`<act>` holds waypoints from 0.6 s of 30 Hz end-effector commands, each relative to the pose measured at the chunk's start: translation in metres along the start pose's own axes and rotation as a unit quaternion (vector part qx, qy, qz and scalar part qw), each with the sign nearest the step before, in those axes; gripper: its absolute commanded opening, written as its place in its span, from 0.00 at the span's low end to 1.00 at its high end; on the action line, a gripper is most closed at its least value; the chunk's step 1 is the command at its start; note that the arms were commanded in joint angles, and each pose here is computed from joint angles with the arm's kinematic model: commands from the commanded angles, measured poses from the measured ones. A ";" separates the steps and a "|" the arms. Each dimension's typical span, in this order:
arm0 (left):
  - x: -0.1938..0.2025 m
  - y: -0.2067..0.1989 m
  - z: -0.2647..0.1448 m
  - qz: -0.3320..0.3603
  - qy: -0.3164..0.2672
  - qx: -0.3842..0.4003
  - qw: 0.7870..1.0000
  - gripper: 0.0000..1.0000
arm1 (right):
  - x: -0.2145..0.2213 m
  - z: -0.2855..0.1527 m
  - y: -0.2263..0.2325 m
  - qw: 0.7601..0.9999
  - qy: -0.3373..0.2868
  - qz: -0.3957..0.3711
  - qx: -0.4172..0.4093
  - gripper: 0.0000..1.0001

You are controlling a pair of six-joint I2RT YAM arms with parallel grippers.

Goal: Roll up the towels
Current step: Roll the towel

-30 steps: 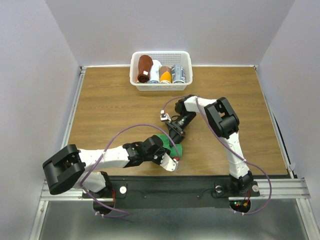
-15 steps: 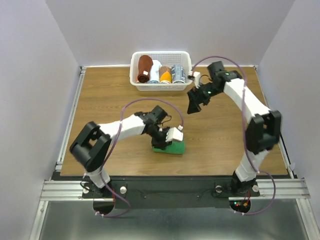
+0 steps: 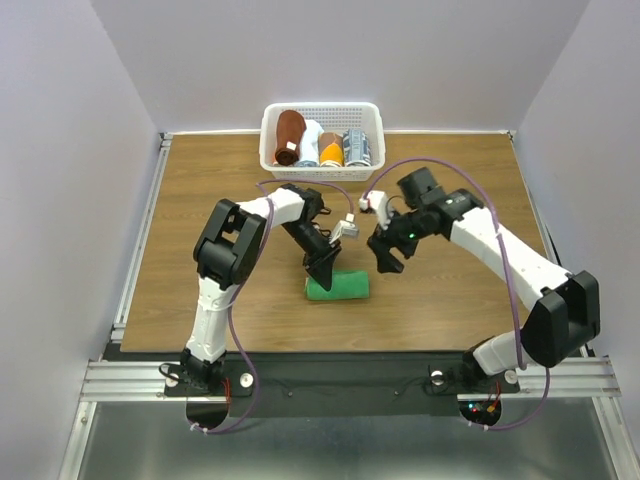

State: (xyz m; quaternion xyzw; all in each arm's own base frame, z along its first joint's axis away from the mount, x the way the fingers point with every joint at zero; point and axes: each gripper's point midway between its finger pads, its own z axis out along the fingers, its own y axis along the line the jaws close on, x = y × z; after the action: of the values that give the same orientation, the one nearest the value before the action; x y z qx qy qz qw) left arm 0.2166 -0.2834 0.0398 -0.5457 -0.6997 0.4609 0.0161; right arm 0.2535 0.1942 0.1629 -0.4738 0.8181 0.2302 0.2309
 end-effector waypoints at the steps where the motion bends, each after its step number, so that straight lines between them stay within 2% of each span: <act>1: 0.071 0.037 0.010 -0.038 0.129 -0.024 0.991 0.15 | -0.031 0.032 0.007 0.995 -0.017 -0.082 0.047 0.83; 4: 0.069 0.043 0.008 -0.038 0.126 -0.026 0.991 0.16 | -0.038 0.054 0.011 0.992 -0.021 -0.113 0.059 0.83; 12: 0.067 0.053 0.006 -0.042 0.121 -0.021 0.992 0.24 | -0.042 0.107 0.045 0.976 -0.044 -0.210 0.048 0.92; 18: 0.065 0.058 0.003 -0.042 0.113 -0.023 0.992 0.25 | -0.012 0.138 0.059 0.962 -0.020 -0.269 0.038 0.91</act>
State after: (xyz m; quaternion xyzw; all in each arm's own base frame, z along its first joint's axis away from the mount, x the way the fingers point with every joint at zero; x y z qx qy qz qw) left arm 0.2156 -0.2770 0.0382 -0.4827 -0.7180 0.4946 0.0827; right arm 0.2170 0.2902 0.0706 -0.6402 0.7039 0.1537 0.2666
